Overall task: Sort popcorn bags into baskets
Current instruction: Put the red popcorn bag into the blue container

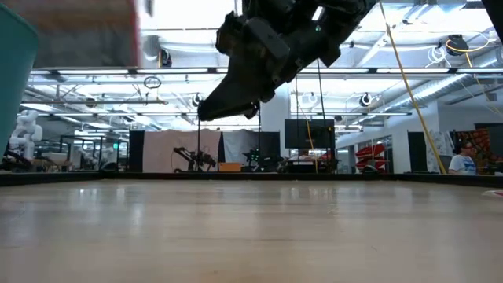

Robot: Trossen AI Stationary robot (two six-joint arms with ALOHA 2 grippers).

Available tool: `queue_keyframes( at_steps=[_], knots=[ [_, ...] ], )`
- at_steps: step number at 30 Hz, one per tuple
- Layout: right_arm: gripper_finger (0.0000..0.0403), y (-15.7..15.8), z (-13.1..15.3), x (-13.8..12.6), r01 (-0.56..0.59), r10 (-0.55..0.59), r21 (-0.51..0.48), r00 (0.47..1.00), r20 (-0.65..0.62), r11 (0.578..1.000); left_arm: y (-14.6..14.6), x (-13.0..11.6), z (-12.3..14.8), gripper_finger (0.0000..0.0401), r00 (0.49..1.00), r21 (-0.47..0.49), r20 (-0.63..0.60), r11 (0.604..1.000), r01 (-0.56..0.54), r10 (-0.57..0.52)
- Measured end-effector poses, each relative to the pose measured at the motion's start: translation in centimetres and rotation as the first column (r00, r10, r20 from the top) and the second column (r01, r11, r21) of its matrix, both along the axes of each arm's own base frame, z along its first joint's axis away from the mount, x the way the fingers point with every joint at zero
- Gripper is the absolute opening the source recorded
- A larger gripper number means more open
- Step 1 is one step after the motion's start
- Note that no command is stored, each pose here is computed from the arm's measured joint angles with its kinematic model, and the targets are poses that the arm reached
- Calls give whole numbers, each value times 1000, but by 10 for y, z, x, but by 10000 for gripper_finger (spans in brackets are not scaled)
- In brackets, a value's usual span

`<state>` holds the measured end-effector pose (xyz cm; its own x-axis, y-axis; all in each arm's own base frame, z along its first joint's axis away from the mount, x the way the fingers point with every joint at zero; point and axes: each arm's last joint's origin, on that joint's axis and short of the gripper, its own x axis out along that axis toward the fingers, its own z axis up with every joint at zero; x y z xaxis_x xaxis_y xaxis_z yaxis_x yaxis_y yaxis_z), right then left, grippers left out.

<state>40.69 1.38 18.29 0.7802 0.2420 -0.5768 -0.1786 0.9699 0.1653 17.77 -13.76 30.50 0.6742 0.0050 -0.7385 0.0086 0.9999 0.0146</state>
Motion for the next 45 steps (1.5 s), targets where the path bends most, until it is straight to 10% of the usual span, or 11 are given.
queue_keyframes(
  at_steps=[16,33,45],
  knots=[
    [68,32,-1,-3,-1,1,-5,1000,-18,1000,-100,-86,-18,19,996,-182,25,979,92,-89],
    [69,46,-1,-4,7,-7,-5,1000,-21,1000,-96,-110,-22,23,991,-76,-118,994,-76,67],
    [69,44,-32,-23,42,-41,51,999,-9,998,-118,-109,-37,43,982,-217,-183,973,-81,41]
  ],
)
